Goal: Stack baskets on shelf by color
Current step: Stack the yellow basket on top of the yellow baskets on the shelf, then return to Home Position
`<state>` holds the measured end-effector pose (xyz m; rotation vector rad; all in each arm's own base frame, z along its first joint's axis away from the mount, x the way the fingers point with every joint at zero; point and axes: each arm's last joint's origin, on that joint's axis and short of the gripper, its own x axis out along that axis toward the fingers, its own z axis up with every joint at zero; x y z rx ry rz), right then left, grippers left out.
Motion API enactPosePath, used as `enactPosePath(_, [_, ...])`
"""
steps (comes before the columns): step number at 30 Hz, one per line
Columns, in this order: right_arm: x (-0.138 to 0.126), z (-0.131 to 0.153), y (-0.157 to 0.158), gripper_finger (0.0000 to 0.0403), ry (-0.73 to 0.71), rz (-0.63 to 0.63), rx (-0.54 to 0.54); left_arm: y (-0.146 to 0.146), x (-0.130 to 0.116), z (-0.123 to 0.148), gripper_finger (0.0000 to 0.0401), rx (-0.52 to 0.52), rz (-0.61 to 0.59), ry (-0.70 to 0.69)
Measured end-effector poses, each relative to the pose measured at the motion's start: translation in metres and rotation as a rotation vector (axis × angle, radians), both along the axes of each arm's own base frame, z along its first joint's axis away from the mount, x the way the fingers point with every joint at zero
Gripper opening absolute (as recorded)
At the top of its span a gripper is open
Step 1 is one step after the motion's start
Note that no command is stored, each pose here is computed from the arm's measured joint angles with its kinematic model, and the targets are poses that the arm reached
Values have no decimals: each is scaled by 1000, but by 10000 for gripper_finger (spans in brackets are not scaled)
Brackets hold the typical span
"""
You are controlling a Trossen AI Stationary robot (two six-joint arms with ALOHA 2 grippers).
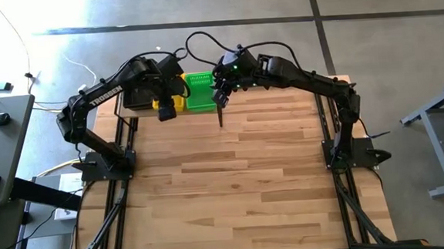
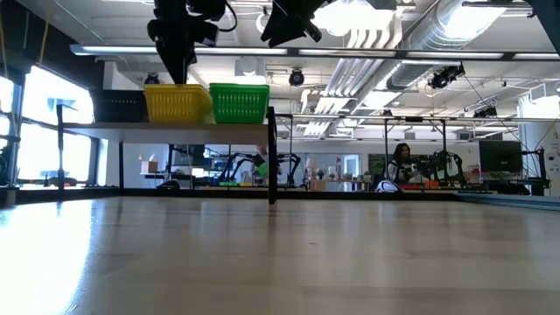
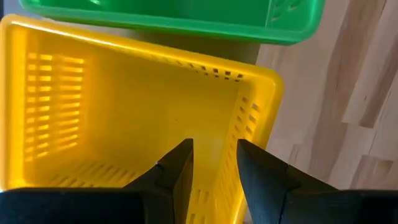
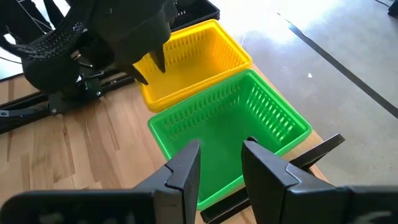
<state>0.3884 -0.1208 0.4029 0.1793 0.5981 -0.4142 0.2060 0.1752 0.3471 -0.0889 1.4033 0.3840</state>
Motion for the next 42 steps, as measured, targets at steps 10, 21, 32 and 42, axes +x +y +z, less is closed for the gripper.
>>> enactPosePath(10, [0,0,0,103,0,0,0,-4,5,0,113,11,-4,-12])
enactPosePath(21, [0,0,0,103,-3,-8,4,-3,4,25,113,117,-48,-38])
enactPosePath(32, [-8,-4,2,103,84,-5,22,-47,-29,67,113,74,-32,-396])
enactPosePath(42, [-44,23,13,103,119,30,-21,-109,-69,50,113,119,-65,-696])
